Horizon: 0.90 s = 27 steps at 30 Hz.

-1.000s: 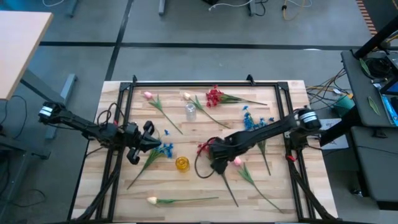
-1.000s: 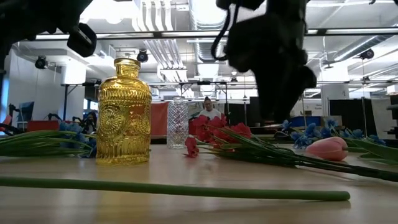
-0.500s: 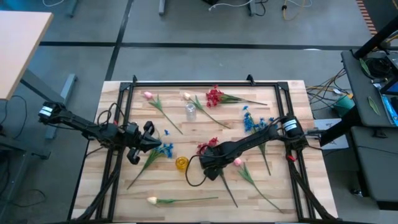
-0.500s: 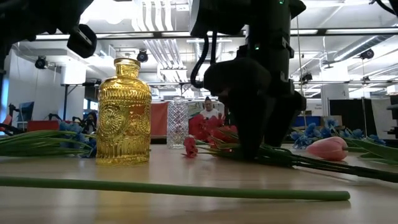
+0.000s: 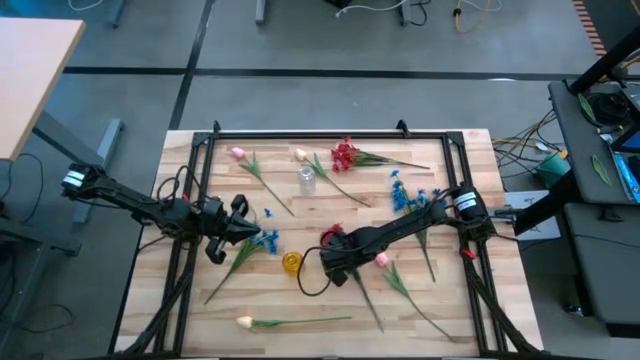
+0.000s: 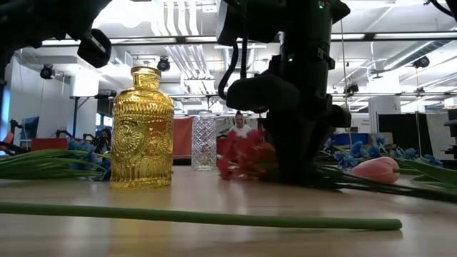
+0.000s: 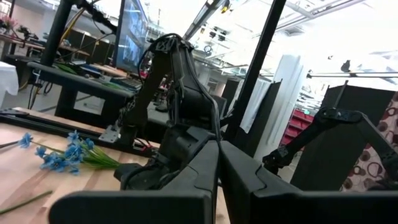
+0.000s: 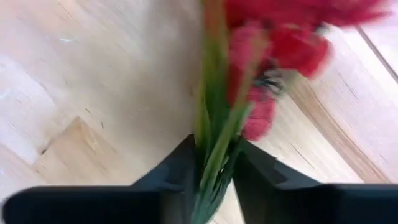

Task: Sort flowers into vase by color
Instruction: Put the bottom red flowers into the transparent vase

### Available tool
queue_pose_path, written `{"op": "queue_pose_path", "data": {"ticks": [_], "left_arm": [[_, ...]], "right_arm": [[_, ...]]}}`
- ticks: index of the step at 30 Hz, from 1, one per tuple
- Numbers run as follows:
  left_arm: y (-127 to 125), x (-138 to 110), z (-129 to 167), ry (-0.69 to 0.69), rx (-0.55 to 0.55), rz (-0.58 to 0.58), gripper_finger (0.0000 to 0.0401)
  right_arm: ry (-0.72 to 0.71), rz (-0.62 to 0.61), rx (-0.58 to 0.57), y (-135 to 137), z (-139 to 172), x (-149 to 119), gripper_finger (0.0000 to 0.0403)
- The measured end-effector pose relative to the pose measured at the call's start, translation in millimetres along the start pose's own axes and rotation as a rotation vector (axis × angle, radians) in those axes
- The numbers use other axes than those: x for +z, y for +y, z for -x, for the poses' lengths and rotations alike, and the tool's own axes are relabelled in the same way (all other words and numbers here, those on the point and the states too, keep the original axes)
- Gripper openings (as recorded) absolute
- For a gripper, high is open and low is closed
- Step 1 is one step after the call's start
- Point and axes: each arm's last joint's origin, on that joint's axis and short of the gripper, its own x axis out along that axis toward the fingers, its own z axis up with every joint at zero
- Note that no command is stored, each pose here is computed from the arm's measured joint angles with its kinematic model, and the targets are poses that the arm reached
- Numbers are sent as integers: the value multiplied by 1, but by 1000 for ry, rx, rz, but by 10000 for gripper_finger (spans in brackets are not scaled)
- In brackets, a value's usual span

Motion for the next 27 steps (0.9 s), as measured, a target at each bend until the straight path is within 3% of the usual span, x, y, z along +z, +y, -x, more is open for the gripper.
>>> {"op": "queue_pose_path", "data": {"ticks": [7, 12, 17, 21, 27], "left_arm": [[0, 0, 0, 1, 0, 9, 0], [1, -2, -1, 10, 10, 38, 0], [5, -6, -2, 21, 106, 94, 0], [3, -3, -9, 54, 155, 94, 0], [-9, 23, -39, 290, 271, 36, 0]], "right_arm": [[-21, 38, 40, -2, 22, 0, 18], [-128, 173, 149, -10, 76, 2, 22], [-440, 325, 209, -27, 135, 15, 25], [-737, 470, 344, -45, 167, 39, 26], [-1211, 698, 582, -87, 202, 72, 26]]}}
